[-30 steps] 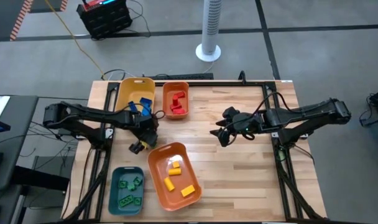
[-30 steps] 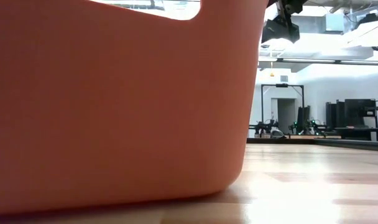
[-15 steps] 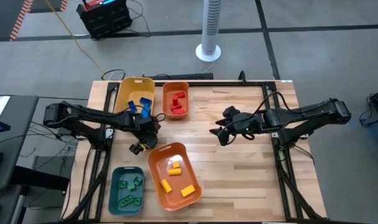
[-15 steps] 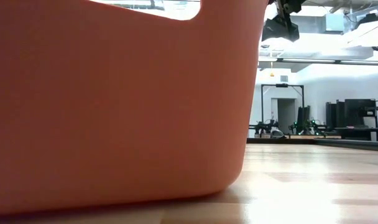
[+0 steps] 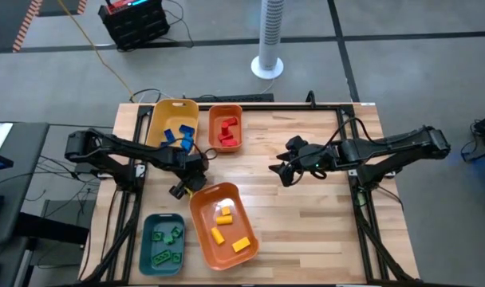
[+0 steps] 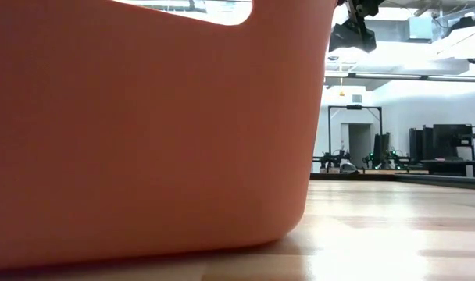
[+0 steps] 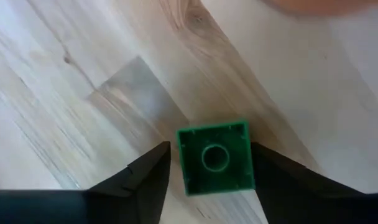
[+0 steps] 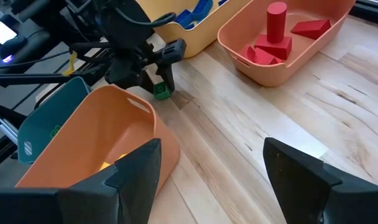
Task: Sort blocks
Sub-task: Put the green game piece into the blue bin
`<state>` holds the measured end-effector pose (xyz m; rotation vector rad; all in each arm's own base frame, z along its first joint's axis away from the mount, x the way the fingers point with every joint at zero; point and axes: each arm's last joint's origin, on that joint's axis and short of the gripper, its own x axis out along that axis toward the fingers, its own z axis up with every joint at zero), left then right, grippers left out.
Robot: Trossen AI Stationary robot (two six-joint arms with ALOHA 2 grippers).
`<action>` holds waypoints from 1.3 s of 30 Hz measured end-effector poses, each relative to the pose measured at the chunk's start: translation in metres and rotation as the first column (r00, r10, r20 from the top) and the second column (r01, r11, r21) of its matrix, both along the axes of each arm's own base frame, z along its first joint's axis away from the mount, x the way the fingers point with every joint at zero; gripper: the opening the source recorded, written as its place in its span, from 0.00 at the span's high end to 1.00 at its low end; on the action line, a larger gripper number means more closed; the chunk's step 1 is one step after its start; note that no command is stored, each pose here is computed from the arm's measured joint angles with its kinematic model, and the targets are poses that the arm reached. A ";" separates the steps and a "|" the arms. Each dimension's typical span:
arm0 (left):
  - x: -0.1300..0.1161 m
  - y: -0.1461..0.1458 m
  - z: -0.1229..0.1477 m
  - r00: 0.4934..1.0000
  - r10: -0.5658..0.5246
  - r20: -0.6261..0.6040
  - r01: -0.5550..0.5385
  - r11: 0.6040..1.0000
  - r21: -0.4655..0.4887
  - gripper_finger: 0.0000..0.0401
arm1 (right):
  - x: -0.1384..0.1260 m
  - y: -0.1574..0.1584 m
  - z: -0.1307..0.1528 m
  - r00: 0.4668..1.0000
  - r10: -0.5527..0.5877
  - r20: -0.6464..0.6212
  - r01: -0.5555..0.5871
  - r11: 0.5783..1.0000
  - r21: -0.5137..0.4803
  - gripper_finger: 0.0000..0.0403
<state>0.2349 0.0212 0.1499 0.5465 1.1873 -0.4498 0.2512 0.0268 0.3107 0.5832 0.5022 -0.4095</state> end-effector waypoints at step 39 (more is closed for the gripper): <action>-0.060 -0.124 0.180 0.607 0.610 -0.510 -0.794 0.434 -0.427 0.67 | -0.031 -0.010 0.004 0.986 0.020 -0.167 -0.055 0.976 -0.210 0.28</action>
